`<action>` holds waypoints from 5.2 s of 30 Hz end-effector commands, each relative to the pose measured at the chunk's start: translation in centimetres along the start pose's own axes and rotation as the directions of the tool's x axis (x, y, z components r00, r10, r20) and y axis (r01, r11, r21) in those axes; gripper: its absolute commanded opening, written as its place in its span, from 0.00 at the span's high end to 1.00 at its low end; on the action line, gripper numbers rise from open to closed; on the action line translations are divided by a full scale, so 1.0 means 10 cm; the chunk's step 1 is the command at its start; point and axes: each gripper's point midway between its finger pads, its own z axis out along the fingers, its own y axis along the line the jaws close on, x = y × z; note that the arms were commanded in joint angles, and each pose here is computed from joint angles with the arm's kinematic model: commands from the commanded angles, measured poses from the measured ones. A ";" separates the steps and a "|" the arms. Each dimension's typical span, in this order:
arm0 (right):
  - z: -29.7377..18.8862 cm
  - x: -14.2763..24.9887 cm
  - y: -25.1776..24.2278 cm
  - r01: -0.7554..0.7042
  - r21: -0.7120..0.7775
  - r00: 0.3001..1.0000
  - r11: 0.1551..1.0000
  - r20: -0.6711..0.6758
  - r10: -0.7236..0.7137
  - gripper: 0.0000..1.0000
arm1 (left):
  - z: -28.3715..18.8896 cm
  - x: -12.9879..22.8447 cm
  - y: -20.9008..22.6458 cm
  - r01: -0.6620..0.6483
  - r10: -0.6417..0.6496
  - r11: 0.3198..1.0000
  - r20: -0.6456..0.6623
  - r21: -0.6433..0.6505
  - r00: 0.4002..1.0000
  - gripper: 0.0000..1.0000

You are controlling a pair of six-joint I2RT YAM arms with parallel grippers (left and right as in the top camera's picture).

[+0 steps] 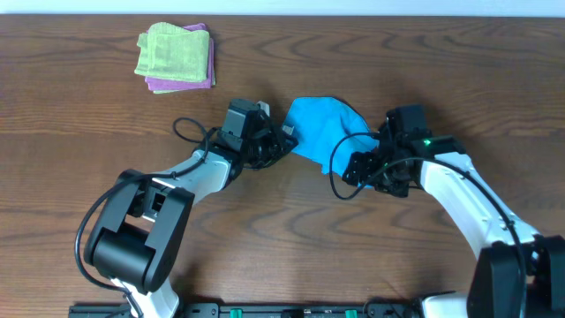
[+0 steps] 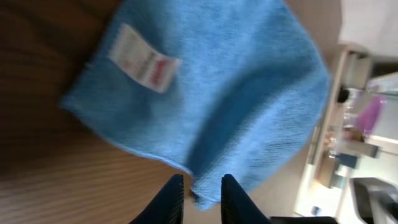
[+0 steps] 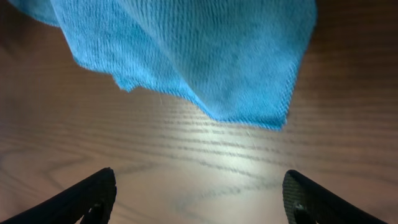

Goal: Fold the cloth
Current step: 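Grasp another corner of the cloth with the right gripper, then pull the cloth taut between both grippers, spreading the corners apart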

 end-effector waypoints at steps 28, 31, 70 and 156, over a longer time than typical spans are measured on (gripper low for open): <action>0.11 -0.15 0.10 -0.009 -0.066 0.999 0.998 0.035 0.012 0.12 | 0.07 -0.70 0.38 -0.322 0.332 0.876 -0.035 -0.358 0.943 0.60; 0.11 -0.16 0.10 -0.010 -0.066 0.999 0.998 0.035 0.012 0.12 | 0.09 -0.69 0.38 -0.324 0.332 0.876 -0.039 -0.357 0.942 0.58; 0.15 -0.07 -0.01 -0.081 -0.021 0.997 0.996 0.011 0.082 0.10 | 0.42 -0.39 0.33 -0.368 0.358 0.859 -0.096 -0.357 0.929 0.94; -1.47 -1.06 0.51 0.266 0.138 0.810 0.954 0.504 -0.299 0.98 | -1.32 -0.97 -1.10 -0.420 0.461 0.874 0.142 -0.244 0.876 0.94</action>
